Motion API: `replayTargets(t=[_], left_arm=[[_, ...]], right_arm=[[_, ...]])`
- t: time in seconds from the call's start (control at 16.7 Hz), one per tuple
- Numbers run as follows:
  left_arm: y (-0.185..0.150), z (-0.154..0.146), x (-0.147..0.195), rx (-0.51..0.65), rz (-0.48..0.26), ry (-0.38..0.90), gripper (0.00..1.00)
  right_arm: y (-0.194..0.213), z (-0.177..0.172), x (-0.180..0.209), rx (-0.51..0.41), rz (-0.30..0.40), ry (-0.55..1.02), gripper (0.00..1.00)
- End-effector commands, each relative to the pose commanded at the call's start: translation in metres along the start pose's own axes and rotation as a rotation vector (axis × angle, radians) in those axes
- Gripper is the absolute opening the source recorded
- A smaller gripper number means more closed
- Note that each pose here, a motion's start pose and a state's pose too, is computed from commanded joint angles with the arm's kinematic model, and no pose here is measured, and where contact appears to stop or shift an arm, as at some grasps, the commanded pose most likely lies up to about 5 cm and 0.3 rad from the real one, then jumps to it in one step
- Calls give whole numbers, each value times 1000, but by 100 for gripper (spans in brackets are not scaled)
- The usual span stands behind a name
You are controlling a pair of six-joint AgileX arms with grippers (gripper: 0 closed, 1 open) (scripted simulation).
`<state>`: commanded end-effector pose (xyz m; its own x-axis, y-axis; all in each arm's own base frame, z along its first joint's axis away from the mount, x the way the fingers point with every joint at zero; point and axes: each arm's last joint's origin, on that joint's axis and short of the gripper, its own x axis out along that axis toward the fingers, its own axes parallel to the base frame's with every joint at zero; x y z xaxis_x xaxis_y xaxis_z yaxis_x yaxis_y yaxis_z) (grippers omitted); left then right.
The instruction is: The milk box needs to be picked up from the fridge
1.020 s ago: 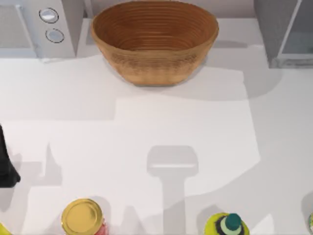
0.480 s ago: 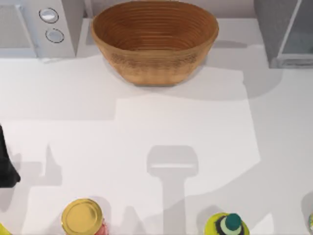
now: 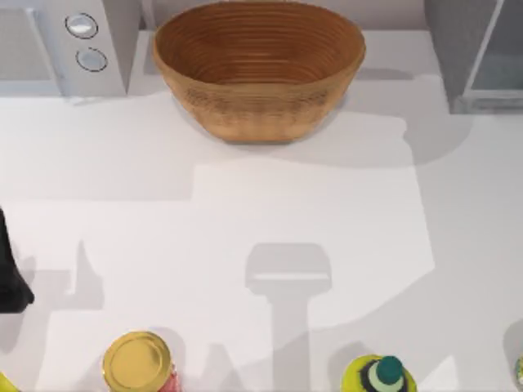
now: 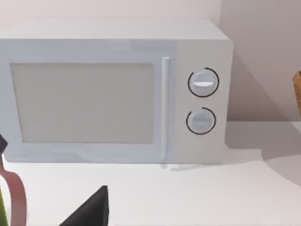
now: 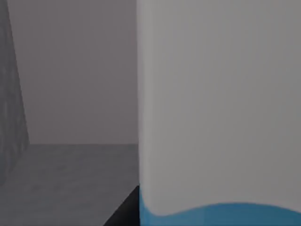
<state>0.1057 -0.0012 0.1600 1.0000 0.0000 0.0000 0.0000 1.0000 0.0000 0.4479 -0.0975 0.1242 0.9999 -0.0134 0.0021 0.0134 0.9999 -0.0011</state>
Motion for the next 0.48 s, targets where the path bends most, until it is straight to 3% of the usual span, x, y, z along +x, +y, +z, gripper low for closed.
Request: replayTargets(t=[0.48], left_arm=[[0, 0, 0, 0, 0, 0, 100]], right_arm=[[0, 44, 0, -1, 1, 1, 0]])
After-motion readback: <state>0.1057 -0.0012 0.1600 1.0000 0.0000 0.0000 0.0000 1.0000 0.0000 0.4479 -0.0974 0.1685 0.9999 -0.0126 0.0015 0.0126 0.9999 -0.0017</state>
